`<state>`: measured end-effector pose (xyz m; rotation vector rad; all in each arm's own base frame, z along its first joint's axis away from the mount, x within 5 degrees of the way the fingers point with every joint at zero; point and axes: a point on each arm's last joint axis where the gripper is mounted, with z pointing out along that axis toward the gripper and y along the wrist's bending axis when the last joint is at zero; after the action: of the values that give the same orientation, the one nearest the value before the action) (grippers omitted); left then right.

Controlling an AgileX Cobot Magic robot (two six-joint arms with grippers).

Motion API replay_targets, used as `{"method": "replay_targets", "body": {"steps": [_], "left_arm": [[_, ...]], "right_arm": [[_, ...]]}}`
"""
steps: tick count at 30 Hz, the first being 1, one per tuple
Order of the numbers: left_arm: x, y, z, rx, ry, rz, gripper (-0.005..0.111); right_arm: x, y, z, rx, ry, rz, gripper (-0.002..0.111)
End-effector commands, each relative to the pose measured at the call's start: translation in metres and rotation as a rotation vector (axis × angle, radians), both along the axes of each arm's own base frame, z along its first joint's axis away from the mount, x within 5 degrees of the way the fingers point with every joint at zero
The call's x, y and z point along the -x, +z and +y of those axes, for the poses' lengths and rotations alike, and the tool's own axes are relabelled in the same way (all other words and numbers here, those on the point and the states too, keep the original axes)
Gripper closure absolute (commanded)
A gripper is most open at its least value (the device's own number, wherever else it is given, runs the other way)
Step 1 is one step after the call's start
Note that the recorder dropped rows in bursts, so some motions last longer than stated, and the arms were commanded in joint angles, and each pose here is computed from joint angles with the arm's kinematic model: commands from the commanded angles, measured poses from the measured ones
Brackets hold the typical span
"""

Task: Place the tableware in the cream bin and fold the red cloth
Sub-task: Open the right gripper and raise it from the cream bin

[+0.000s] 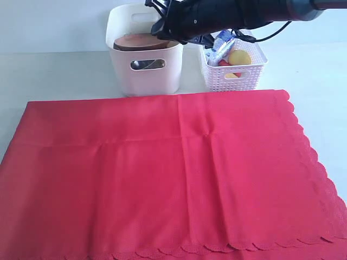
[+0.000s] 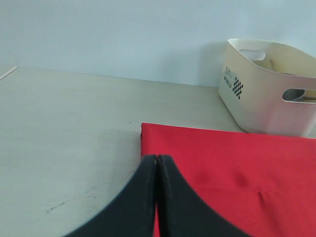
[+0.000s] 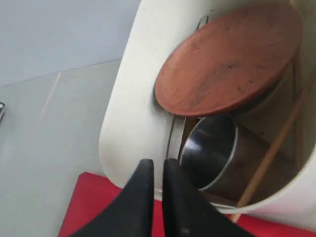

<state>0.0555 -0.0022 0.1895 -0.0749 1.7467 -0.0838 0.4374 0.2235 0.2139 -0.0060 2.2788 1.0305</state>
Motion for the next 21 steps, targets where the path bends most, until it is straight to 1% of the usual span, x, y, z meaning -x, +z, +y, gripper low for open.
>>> {"method": "replay_targets", "body": {"steps": [1,4,6,10,14,21], "left_arm": [[0.000,0.001,0.000,-0.005,-0.003,-0.012,0.104],[0.000,0.001,0.000,-0.005,-0.003,-0.012,0.104],[0.000,0.001,0.000,-0.005,-0.003,-0.012,0.104],[0.000,0.001,0.000,-0.005,-0.003,-0.012,0.104],[0.000,0.001,0.000,-0.007,-0.003,-0.012,0.104],[0.000,0.001,0.000,-0.007,-0.003,-0.012,0.104]], "right_arm": [[0.008,0.022,-0.008,0.111,0.039,-0.047,0.108],[0.014,0.035,-0.015,0.203,0.039,-0.056,0.108],[0.024,0.052,-0.024,0.306,0.057,-0.072,0.108],[0.041,0.078,-0.037,0.415,0.070,-0.072,0.108],[0.056,0.100,-0.050,0.499,0.066,-0.063,0.108],[0.073,0.119,-0.058,0.529,0.075,-0.067,0.108]]}}
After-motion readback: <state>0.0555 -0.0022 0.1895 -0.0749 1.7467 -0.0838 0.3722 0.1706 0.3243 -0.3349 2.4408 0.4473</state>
